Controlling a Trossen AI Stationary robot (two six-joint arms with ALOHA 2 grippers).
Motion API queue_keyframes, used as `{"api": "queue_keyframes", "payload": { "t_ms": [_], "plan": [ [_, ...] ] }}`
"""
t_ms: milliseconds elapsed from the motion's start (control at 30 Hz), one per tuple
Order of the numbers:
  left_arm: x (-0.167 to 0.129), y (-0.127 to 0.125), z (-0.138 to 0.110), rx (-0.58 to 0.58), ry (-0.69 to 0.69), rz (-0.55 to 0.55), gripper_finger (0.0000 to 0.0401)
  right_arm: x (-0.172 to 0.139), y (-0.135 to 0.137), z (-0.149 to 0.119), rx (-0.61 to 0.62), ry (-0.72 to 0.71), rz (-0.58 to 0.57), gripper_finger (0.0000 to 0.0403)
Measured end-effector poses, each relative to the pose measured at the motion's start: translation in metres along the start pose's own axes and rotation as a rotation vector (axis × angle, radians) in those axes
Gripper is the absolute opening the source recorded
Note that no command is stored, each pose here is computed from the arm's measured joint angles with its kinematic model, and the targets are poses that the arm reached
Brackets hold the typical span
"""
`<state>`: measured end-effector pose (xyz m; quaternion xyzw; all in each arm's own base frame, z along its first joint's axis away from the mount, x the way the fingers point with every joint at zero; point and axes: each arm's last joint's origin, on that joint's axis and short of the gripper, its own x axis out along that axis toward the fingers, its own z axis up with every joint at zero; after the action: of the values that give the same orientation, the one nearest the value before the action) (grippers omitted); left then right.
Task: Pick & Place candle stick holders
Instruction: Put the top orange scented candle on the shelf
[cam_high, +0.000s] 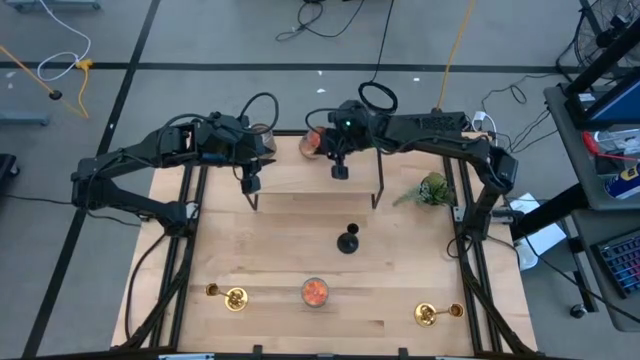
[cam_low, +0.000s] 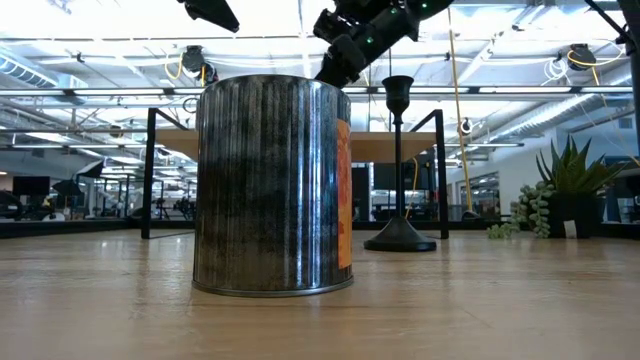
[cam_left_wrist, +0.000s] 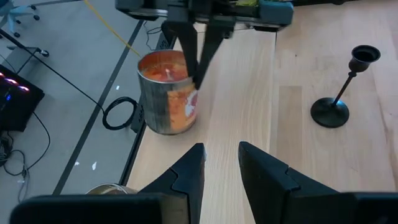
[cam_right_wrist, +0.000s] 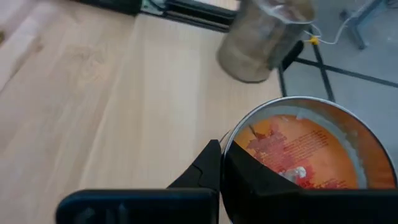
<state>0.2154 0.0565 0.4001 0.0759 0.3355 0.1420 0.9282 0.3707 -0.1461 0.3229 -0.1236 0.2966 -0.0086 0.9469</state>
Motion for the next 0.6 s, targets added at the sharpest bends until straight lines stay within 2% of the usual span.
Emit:
{"api": "queue_keyframes", "payload": {
  "t_ms": [267, 600],
  "plan": [
    [0.0000, 0.0001, -0.0001, -0.001, 0.001, 0.001, 0.0106, -0.0015, -0.0036, -0.0036, 0.034, 0.020, -0.003, 0.0026],
    [0.0000, 0.0000, -0.0005, -0.025, 0.005, 0.000, 0.0106, -0.0019, -0.0051, -0.0033, 0.034, 0.010, -0.007, 0.0035]
  ]
}}
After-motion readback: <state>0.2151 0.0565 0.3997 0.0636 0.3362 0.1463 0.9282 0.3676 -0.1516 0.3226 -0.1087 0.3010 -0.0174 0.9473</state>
